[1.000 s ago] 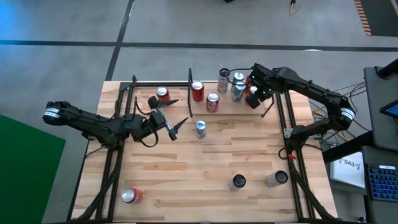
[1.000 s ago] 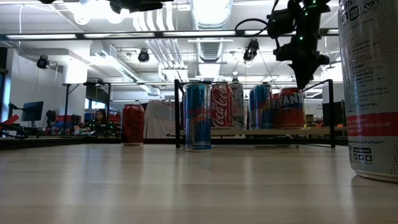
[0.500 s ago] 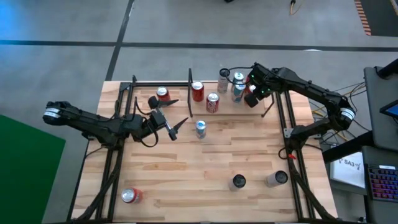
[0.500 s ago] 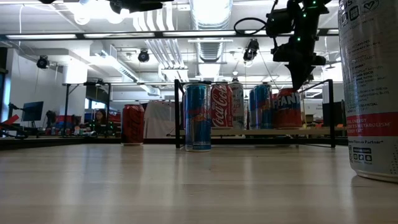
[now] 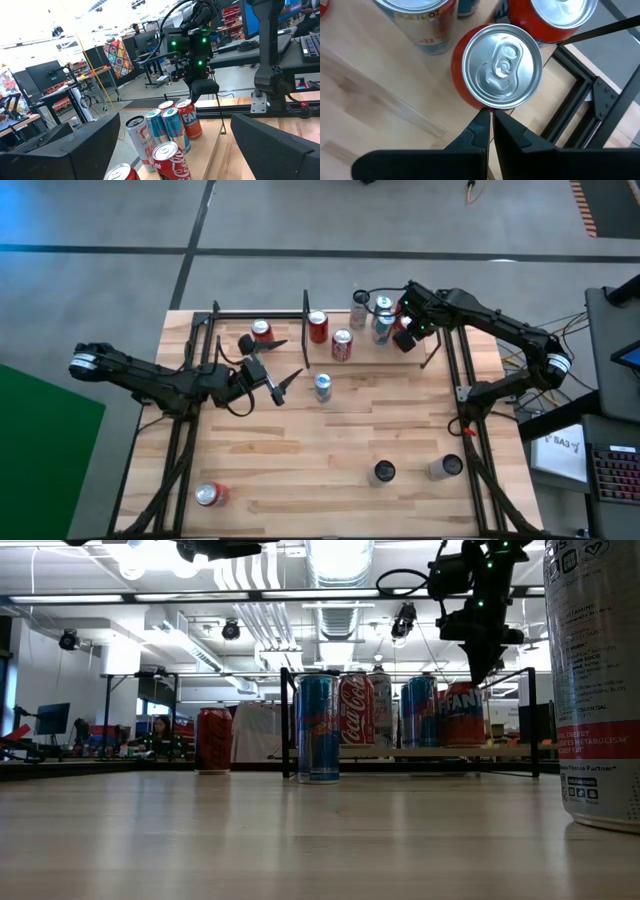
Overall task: Place canned beverage on shelf
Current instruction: Put the red soda can on the shelf, then put the red and black soda can on the shelf
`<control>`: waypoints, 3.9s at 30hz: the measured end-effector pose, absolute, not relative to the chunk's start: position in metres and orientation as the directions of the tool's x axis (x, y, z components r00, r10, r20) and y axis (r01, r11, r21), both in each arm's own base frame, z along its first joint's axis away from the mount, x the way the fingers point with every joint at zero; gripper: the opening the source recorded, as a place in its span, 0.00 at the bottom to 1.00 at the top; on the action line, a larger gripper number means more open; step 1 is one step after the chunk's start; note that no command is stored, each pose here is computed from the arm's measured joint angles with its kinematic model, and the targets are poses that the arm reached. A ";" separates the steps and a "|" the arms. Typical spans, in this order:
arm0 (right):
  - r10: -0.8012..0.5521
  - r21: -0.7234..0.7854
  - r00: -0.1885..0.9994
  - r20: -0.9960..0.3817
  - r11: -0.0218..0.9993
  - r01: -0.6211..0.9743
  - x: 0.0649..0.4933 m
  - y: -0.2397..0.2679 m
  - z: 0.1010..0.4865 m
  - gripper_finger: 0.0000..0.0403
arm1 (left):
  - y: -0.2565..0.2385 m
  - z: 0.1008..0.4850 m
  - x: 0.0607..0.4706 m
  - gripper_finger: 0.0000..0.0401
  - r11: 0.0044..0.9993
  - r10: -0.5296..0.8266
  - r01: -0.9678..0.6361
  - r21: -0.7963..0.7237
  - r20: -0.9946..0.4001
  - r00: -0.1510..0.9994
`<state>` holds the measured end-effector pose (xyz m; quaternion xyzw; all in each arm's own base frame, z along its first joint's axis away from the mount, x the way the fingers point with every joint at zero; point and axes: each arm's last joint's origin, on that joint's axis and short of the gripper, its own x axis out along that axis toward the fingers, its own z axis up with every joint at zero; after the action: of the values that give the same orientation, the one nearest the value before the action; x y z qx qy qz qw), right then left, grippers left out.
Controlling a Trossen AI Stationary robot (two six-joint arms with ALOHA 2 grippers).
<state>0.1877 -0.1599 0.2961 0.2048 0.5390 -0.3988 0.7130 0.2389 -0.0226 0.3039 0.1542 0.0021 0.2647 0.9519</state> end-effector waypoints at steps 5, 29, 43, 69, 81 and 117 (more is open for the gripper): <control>-0.350 -0.141 0.100 -0.932 0.601 0.787 0.188 -0.160 0.296 0.03 | -0.023 0.304 0.239 0.91 0.812 0.505 -0.503 0.295 0.078 0.860; -0.421 -0.037 0.313 -0.851 0.644 0.764 0.184 -0.112 0.346 0.03 | -0.024 0.304 0.239 0.91 0.816 0.492 -0.492 0.303 0.081 0.867; -0.426 -0.004 0.521 -0.740 0.777 0.629 0.201 -0.036 0.364 0.03 | -0.034 0.308 0.237 0.91 0.857 0.449 -0.463 0.227 0.112 0.887; -0.254 -0.009 0.787 -0.562 0.954 0.301 0.230 0.056 0.325 0.03 | -0.060 0.370 0.240 0.91 0.938 0.273 -0.290 0.192 0.107 0.956; -0.248 -0.027 0.798 -0.549 0.960 0.280 0.230 0.056 0.328 0.03 | -0.040 0.384 0.236 0.91 0.850 0.496 -0.391 0.354 -0.287 0.819; -0.251 -0.033 0.800 -0.546 0.960 0.278 0.231 0.056 0.328 0.03 | 0.161 0.291 0.209 0.91 0.645 0.584 -0.737 0.203 -0.752 0.304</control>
<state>0.2308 0.0562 0.3277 0.0243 0.2841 -0.1394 0.9483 0.2091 0.1613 0.2913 -0.0900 0.4225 0.4116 0.8025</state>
